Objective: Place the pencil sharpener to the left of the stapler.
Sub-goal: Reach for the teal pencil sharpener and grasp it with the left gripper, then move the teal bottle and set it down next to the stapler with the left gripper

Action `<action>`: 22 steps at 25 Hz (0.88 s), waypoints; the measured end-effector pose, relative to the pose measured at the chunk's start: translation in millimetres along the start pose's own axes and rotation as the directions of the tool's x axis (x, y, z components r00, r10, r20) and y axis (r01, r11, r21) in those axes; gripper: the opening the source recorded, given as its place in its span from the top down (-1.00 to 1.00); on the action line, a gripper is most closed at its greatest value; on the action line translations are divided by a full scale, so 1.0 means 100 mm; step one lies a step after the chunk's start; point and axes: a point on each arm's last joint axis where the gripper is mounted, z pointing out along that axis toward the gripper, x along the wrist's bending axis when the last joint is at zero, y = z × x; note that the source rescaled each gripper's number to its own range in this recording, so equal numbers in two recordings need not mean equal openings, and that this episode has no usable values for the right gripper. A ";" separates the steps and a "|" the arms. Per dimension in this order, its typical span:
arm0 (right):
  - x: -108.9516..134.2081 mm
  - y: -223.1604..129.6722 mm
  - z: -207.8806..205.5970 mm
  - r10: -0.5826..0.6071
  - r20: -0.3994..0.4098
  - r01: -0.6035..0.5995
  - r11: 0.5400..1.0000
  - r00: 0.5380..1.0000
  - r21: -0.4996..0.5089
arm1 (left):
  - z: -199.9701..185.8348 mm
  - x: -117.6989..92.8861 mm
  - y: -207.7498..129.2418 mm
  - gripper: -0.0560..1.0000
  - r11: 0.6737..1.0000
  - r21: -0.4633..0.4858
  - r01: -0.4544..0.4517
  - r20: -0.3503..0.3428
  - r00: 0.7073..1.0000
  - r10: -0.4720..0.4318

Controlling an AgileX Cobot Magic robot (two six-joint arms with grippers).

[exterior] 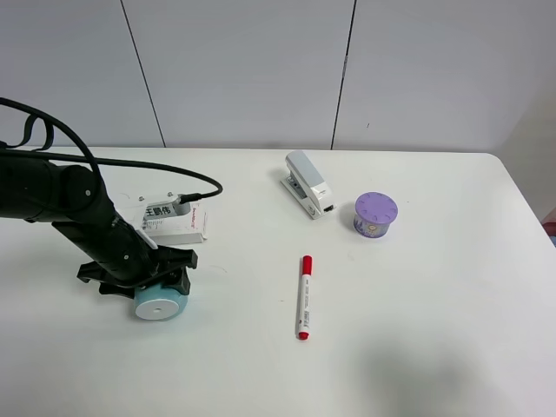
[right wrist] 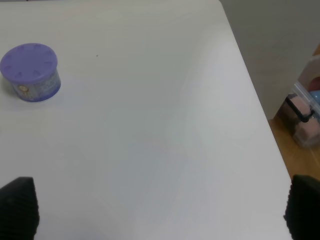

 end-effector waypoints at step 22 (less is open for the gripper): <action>0.00 0.00 0.00 0.000 0.000 0.000 1.000 1.000 0.000 | -0.37 -0.20 0.31 0.88 0.993 -0.045 -0.107 0.001 0.994 0.107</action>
